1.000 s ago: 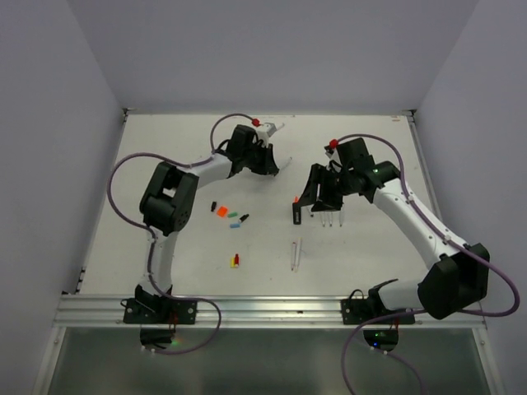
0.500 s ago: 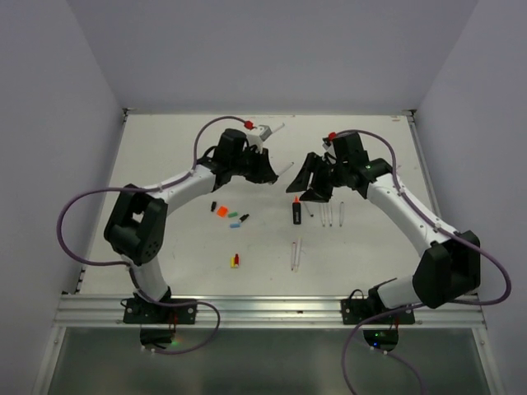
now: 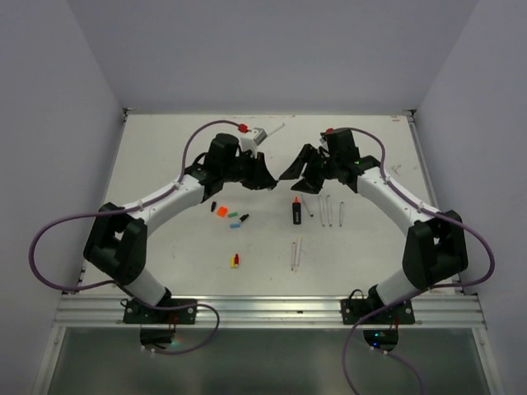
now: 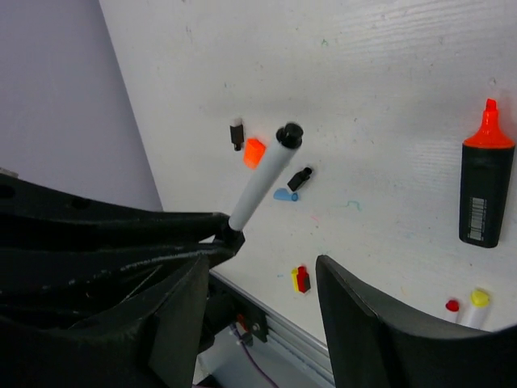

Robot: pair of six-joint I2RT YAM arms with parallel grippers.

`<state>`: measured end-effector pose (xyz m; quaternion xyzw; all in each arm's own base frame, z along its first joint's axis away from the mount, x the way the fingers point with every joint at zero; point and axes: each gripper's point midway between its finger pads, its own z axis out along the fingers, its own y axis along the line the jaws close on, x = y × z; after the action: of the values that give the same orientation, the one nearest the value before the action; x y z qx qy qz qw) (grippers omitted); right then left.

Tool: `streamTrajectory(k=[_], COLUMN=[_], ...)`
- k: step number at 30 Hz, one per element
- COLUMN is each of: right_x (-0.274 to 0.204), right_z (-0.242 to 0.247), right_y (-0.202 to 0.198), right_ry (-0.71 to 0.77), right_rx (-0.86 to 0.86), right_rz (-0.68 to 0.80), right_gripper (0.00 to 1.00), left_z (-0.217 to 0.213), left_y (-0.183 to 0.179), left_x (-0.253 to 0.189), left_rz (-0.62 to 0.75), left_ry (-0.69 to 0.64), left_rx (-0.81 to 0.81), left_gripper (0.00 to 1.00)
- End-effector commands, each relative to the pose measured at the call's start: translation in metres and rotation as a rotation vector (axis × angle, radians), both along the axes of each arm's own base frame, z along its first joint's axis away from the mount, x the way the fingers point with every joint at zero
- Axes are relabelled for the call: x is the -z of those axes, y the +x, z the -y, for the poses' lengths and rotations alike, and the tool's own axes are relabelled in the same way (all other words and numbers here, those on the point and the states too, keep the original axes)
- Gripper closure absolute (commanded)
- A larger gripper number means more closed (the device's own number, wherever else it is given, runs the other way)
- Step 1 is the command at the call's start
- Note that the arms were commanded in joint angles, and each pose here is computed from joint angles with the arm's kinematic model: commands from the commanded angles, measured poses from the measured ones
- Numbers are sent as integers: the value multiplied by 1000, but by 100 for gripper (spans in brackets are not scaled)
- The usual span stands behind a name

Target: Open the pen caps

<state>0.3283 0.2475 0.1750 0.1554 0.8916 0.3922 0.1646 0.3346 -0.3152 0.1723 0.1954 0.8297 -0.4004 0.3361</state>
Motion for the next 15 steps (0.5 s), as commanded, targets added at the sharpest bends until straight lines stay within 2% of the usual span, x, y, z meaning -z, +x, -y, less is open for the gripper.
streamTrajectory(k=[1,8,15], right_x=[-20,-8,-3], right_z=[-7,-9,-15], right_y=[20,24,21], right_ry=[55,74,105], right_rx=[24,43,40], right_rz=[70,42,41], right_gripper=[41,42,49], left_z=[1,-4,-1], left_y=[-16,-34,-46], left_x=[-19,-28,-33], left_rz=[16,18,8], left_ry=[-42,-52,-69], left_rx=[21,22,25], left_gripper=[100,100,100])
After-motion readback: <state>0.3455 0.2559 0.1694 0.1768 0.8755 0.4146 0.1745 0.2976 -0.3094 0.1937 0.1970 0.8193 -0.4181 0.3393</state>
